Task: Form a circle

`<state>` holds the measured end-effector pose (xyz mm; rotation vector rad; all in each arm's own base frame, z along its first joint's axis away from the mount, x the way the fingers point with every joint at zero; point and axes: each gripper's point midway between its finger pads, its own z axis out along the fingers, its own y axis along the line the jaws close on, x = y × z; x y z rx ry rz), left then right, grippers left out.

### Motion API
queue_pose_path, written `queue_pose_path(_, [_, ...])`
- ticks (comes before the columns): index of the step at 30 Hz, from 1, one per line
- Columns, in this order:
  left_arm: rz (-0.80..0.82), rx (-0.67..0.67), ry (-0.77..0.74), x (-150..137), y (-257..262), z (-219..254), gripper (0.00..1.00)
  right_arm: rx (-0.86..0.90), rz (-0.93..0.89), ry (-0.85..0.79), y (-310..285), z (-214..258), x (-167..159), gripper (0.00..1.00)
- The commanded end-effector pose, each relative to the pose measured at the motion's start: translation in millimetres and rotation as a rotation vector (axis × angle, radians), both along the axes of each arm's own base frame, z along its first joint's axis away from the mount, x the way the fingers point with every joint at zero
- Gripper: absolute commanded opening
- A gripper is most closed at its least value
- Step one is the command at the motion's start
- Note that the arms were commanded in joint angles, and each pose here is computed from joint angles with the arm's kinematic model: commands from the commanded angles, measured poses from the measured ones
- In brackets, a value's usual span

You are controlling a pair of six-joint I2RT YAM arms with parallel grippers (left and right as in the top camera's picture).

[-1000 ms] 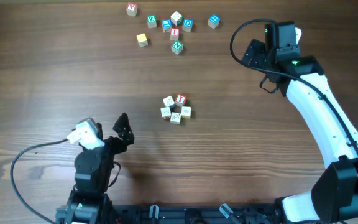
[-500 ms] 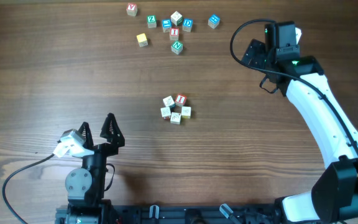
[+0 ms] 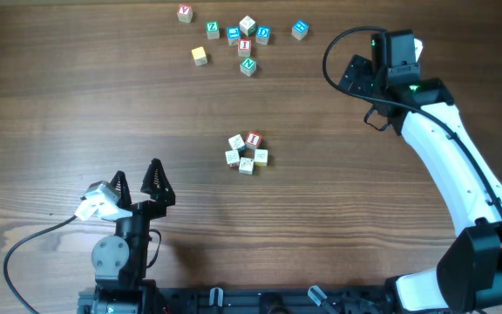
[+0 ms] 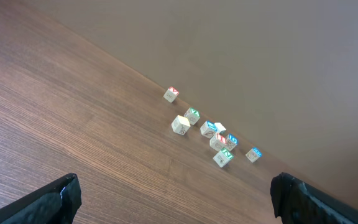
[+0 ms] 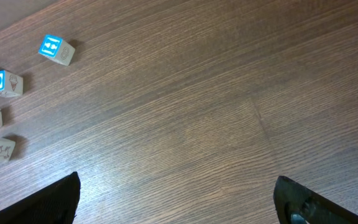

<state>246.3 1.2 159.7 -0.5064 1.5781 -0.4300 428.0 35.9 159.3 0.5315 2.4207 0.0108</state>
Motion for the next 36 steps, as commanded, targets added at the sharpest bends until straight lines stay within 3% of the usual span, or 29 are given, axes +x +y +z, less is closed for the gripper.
queue_pose_path(1, [-0.002, 0.001, -0.005, -0.1, -0.5, -0.4, 1.0, -0.016, -0.001, -0.002, -2.0, 0.1, 1.1, 0.99])
queue_pose_path(9, [-0.002, 0.001, -0.005, -0.1, -0.5, -0.4, 1.0, -0.016, -0.001, -0.002, -2.0, 0.1, 1.1, 1.0])
queue_pose_path(17, [0.054, 0.263, 0.005, -0.7, 11.9, 1.3, 1.0, -0.016, -0.001, -0.002, -2.0, 0.1, 1.1, 1.0])
queue_pose_path(36, [0.052, 0.267, 0.006, -0.7, 11.8, 1.1, 1.0, -0.016, -0.001, -0.002, -2.0, 0.1, 1.1, 1.0])
